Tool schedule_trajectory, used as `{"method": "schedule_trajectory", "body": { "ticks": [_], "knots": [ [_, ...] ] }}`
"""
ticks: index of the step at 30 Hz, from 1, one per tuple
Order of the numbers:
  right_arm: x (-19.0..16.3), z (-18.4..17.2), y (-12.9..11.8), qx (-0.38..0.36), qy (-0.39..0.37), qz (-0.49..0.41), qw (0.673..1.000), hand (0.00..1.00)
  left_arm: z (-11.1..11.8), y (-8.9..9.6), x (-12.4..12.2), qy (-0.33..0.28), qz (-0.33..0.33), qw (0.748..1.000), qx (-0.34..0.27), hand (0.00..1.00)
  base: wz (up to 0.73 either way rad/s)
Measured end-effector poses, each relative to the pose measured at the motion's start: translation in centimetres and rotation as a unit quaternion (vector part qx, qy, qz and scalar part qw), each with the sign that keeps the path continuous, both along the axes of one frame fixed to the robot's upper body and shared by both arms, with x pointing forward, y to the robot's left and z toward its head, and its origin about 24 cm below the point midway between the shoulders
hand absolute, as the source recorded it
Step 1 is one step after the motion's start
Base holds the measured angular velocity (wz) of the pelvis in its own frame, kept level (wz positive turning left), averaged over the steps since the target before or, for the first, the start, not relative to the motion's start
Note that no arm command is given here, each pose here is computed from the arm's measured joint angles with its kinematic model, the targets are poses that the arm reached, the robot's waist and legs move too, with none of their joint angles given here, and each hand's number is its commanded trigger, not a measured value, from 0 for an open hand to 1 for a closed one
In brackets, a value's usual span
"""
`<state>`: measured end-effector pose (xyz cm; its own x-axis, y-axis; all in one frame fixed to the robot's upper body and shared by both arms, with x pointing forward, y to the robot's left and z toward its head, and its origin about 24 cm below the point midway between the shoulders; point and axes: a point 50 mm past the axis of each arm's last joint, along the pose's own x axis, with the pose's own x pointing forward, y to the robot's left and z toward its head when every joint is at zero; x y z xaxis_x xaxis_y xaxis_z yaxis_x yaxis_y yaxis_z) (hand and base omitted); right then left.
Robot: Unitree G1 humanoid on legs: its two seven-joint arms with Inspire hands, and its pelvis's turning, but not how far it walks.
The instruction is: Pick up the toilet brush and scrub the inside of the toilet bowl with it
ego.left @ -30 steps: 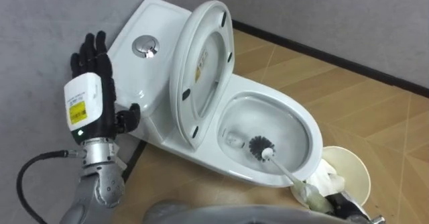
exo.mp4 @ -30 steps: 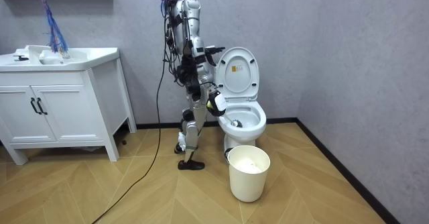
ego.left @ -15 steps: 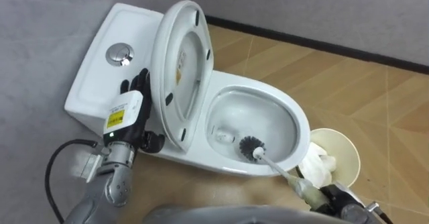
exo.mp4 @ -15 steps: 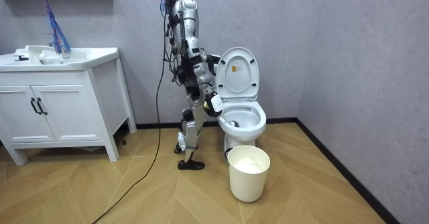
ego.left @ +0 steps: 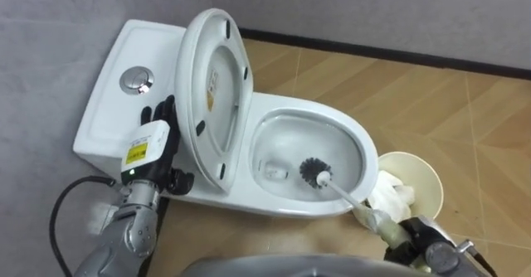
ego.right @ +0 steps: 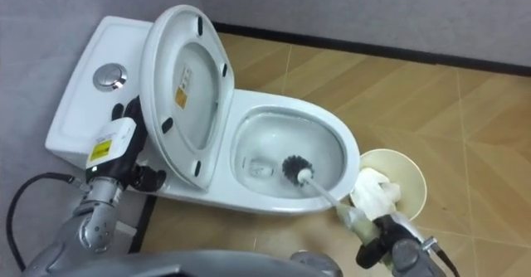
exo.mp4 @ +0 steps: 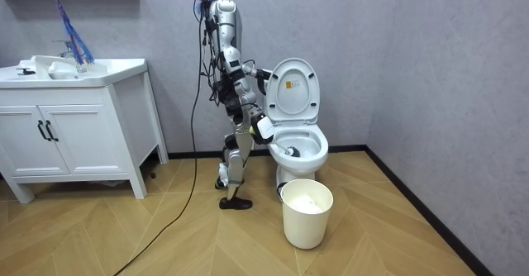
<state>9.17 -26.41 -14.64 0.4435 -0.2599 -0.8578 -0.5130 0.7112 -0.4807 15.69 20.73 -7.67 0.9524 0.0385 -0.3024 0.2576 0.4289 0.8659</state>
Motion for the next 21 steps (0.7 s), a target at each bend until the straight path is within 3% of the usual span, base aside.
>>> {"method": "schedule_trajectory", "body": {
  "ticks": [9, 21],
  "knots": [
    [3.0, 0.8, 0.3, -0.019, -0.047, 0.023, 0.998, 1.0, 0.1, 0.2, 1.6, -0.04, -0.02, 0.997, 0.057, 0.0, 0.0],
    [9.2, 2.5, 1.7, -0.059, -0.093, 0.126, 0.986, 1.0, 3.0, -1.4, 7.2, -0.175, -0.058, 0.979, 0.092, 0.0, 0.15]
  ]
}}
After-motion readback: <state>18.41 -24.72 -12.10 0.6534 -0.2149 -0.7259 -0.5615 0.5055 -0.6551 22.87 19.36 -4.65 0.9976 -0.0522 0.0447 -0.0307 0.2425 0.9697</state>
